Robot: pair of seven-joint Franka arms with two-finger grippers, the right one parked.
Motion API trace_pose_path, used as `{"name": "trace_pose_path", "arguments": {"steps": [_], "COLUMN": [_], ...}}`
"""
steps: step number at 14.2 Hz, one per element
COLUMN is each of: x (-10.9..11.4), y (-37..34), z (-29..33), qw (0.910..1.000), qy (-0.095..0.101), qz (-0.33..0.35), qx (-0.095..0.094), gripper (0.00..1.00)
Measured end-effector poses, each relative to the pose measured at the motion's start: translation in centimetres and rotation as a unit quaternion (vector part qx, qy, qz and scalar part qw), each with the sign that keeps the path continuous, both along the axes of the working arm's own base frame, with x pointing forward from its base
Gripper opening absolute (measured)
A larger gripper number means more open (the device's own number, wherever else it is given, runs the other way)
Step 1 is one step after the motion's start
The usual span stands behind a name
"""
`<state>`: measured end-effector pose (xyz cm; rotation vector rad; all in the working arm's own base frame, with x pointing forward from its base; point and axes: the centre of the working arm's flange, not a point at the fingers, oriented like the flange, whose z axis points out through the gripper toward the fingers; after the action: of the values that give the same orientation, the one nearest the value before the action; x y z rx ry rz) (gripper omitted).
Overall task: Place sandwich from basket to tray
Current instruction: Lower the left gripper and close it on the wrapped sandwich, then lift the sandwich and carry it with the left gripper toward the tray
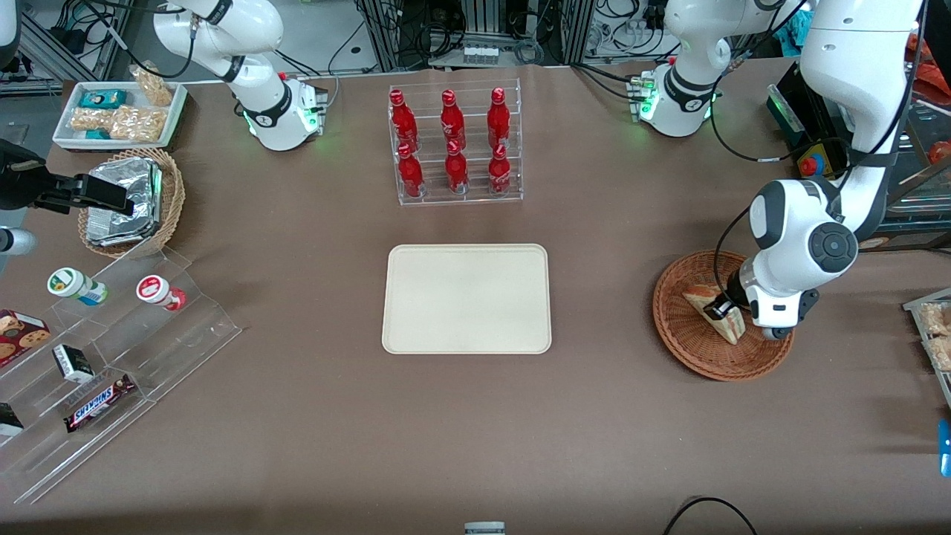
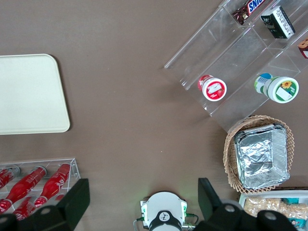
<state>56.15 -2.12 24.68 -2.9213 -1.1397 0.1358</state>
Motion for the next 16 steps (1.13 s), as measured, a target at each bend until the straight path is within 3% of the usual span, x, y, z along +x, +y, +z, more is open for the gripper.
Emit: {"name": "trace_pose_path", "arguments": {"steps": [2,8,11,14,16], "x": [0.0,0.5,0.7,0.0,-0.4], "y": [0.0,-0.1,-2.1,-6.7,-11.1], "z": [0.0,1.2,4.9,10.2,13.3], "qw": [1.0000,1.0000,0.9992,0.9935,0.9876], "qy": [0.000,-0.006,0.002,0.050,0.067], "qz": [0.000,-0.002,-0.040,-0.103,-0.141], "qx": [0.000,0.000,0.002,0.007,0.012], "gripper": [0.31,0.25,0.22,0.16,0.16]}}
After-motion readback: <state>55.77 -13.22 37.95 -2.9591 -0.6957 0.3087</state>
